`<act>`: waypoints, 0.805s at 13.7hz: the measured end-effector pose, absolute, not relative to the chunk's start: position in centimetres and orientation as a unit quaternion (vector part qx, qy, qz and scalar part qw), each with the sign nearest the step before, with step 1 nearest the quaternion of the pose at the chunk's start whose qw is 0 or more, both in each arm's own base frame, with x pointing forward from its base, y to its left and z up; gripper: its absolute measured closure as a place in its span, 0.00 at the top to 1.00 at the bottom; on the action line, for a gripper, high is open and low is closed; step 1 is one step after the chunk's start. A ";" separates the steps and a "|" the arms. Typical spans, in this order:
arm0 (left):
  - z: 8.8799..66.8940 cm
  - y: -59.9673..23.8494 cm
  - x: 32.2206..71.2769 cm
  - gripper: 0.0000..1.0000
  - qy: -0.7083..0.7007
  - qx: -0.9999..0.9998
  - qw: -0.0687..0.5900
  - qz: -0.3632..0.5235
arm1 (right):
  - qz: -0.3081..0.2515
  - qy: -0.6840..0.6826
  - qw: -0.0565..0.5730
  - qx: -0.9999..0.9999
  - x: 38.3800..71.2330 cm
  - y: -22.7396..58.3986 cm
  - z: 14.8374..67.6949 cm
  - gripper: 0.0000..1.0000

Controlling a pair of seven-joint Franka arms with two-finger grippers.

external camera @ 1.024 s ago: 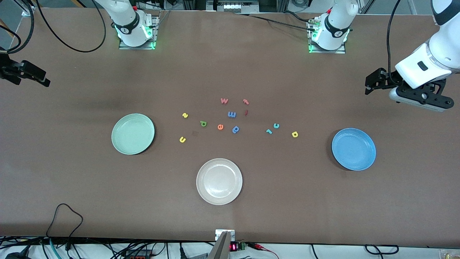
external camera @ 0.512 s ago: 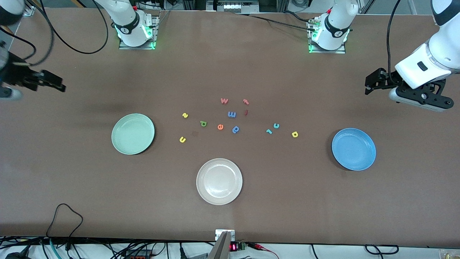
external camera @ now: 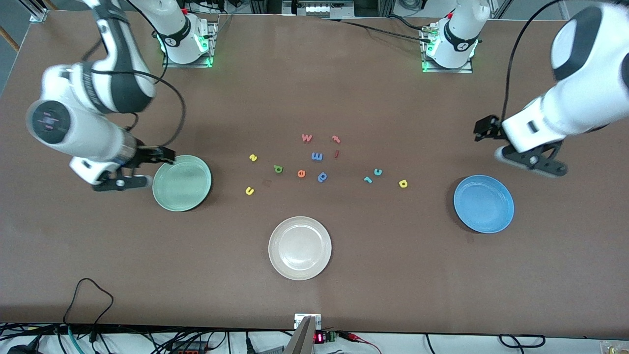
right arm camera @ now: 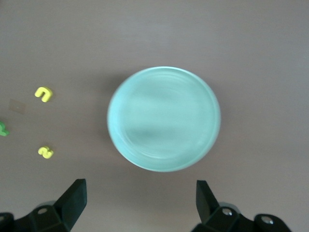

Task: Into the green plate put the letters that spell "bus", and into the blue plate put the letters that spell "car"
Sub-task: 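Move the right gripper and the left gripper toward the scattered letters, then grasp the yellow u with the right gripper while the left gripper grasps yellow a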

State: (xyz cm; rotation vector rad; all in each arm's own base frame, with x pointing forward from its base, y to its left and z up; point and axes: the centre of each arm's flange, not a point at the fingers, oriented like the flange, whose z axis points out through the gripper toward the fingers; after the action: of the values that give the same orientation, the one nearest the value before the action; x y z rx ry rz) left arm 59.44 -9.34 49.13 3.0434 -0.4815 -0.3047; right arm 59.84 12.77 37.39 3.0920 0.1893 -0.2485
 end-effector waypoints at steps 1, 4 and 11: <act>47.0 -9.8 60.3 1.00 -0.156 0.982 0.025 -0.103 | -0.081 0.059 0.019 0.995 59.8 14.9 35.8 1.00; 40.5 -13.2 62.3 1.00 -0.120 0.987 0.024 -0.107 | -0.073 0.070 0.024 0.995 59.4 20.2 31.5 1.00; 28.2 -23.5 60.4 1.00 -0.014 0.990 -0.019 -0.143 | -0.061 0.069 0.021 0.996 59.1 25.7 25.2 0.98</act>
State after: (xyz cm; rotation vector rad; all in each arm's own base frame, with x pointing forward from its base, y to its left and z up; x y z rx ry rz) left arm 60.43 -23.48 28.17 3.1462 -0.0459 -0.4532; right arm 59.07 25.74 25.17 3.0863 0.2138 -0.1894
